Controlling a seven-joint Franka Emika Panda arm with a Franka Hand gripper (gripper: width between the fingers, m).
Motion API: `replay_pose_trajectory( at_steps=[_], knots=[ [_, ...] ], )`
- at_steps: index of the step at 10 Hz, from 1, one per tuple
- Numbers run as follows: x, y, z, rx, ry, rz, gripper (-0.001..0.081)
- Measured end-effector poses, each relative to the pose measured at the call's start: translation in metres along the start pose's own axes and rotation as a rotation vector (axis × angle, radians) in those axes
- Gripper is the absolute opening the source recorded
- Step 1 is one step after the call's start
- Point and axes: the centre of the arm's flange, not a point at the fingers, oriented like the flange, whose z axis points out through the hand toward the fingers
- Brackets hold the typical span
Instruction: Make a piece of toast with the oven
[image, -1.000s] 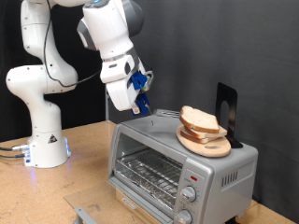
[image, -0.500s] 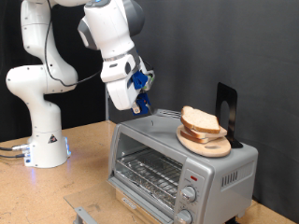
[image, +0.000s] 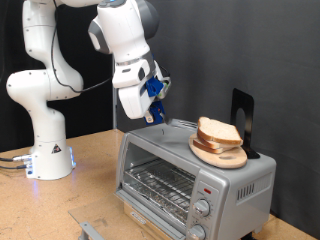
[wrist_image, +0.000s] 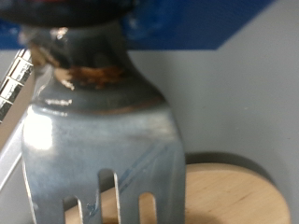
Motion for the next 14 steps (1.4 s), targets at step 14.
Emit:
replay_pose_trajectory(
  at_steps=[14],
  knots=[
    [0.022, -0.044, 0.026, -0.037, 0.032, -0.048, 0.0391]
  ],
)
